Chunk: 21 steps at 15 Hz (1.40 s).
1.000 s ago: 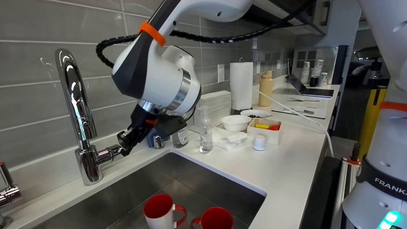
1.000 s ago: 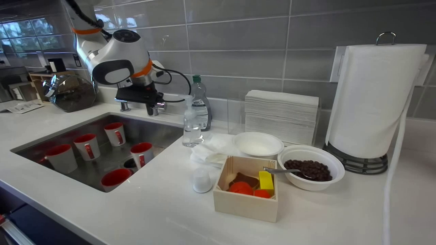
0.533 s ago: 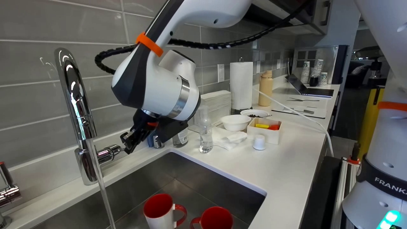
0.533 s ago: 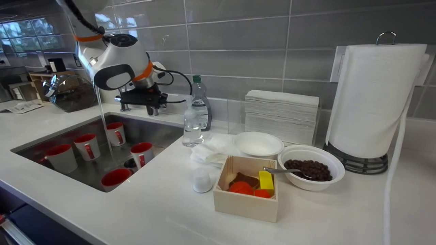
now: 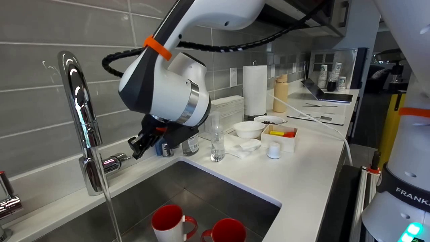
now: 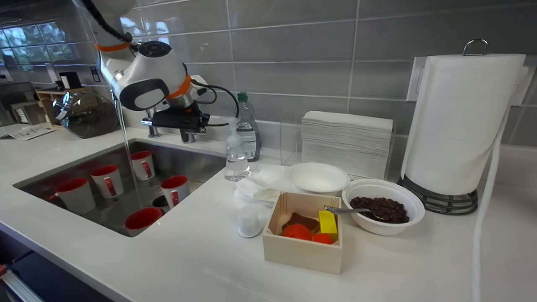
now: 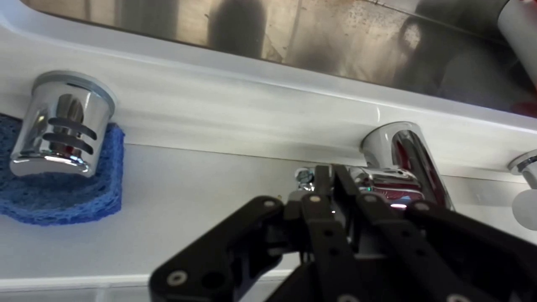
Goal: Open and close the faucet on the right
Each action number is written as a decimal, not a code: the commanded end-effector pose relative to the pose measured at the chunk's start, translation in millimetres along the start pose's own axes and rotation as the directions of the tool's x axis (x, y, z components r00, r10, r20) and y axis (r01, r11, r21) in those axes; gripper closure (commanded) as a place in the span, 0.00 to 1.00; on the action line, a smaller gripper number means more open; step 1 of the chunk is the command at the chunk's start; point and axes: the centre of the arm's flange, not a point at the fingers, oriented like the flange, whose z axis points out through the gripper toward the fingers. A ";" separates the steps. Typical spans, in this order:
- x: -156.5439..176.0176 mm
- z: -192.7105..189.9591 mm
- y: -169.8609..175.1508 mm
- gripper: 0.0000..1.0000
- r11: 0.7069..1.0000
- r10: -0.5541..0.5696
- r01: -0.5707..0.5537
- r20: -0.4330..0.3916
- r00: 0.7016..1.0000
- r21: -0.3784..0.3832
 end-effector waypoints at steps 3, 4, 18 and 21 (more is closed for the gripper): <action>10.8 -0.7 4.5 1.00 0.999 0.036 -0.036 -0.015 0.999 -0.022; 13.7 -3.5 3.0 1.00 0.999 0.040 -0.040 -0.018 0.999 -0.019; 25.5 1.7 28.2 1.00 0.994 0.054 -0.058 -0.040 0.998 -0.092; 20.6 8.4 27.7 1.00 0.994 0.060 -0.061 -0.019 0.998 -0.089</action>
